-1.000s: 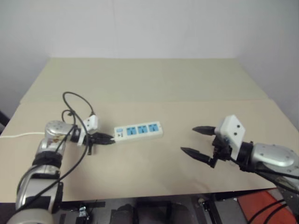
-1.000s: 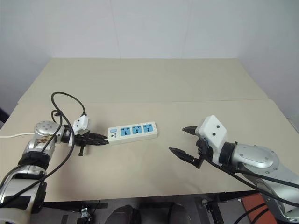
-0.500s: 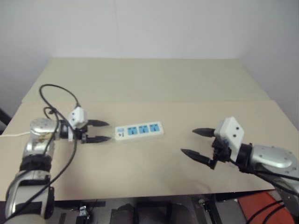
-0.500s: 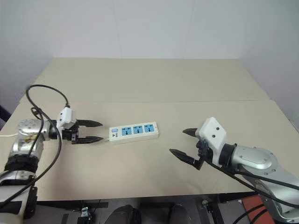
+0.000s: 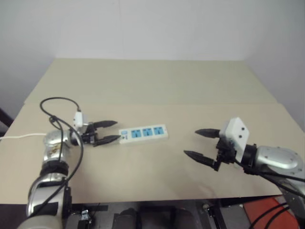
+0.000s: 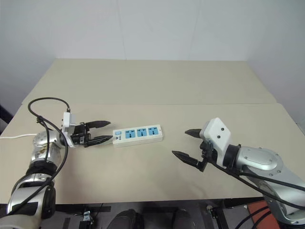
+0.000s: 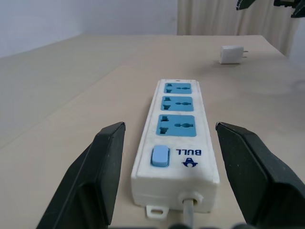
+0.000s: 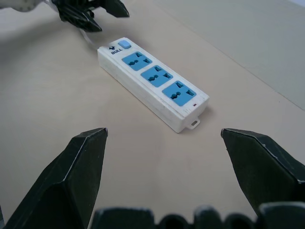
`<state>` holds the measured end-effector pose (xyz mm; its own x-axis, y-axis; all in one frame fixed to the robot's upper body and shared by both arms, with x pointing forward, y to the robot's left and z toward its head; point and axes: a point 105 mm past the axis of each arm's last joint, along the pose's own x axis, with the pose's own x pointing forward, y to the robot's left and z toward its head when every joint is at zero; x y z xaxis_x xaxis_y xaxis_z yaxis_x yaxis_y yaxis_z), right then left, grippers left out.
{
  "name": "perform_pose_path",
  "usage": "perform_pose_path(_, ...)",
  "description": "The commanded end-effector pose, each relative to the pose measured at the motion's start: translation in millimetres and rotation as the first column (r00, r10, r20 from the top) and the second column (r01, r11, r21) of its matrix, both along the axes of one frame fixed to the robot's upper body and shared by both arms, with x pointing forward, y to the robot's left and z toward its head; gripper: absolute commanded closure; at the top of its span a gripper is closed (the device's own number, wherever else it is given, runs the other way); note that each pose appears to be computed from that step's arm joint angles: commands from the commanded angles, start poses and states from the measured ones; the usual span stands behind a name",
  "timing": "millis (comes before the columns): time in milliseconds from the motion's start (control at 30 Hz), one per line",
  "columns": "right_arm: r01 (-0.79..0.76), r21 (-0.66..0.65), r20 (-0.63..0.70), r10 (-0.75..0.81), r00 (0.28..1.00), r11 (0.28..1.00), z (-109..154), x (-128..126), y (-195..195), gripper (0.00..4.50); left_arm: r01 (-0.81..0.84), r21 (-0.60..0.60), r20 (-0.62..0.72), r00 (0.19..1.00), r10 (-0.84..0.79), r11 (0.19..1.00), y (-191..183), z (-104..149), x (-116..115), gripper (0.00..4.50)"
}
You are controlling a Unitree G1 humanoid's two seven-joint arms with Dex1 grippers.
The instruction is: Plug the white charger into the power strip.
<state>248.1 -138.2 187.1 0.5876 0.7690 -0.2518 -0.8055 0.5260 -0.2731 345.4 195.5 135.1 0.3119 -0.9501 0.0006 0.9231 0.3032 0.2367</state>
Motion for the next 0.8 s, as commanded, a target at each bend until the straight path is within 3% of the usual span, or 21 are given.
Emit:
perform_pose_path(33,-0.010,-0.011,0.049,0.010,0.999,1.000,11.0,-1.4,0.3,0.00,0.030,0.027,0.051,0.998,-0.031,0.999,-9.9,8.4,6.6,1.21)
perform_pose_path(333,0.026,-0.022,0.047,-0.025,0.999,0.999,11.4,-8.5,-5.5,0.00,0.057,0.029,-0.005,0.998,-0.057,0.998,-19.3,10.2,14.5,1.21)
perform_pose_path(467,0.039,-0.021,0.043,-0.038,0.998,0.999,9.5,-10.2,-6.0,0.00,0.072,0.038,-0.001,0.997,-0.072,0.997,-21.7,10.5,13.4,0.06)
perform_pose_path(600,0.040,-0.021,0.038,-0.039,0.999,0.999,8.2,-10.7,-5.5,0.00,0.052,-0.001,0.045,0.998,-0.052,0.999,-21.9,12.3,13.9,0.02)
perform_pose_path(800,0.036,-0.024,0.034,-0.035,0.999,0.999,7.5,-9.6,-5.7,0.00,0.066,0.048,0.011,0.998,-0.067,0.997,-24.1,-2.4,10.4,0.02)
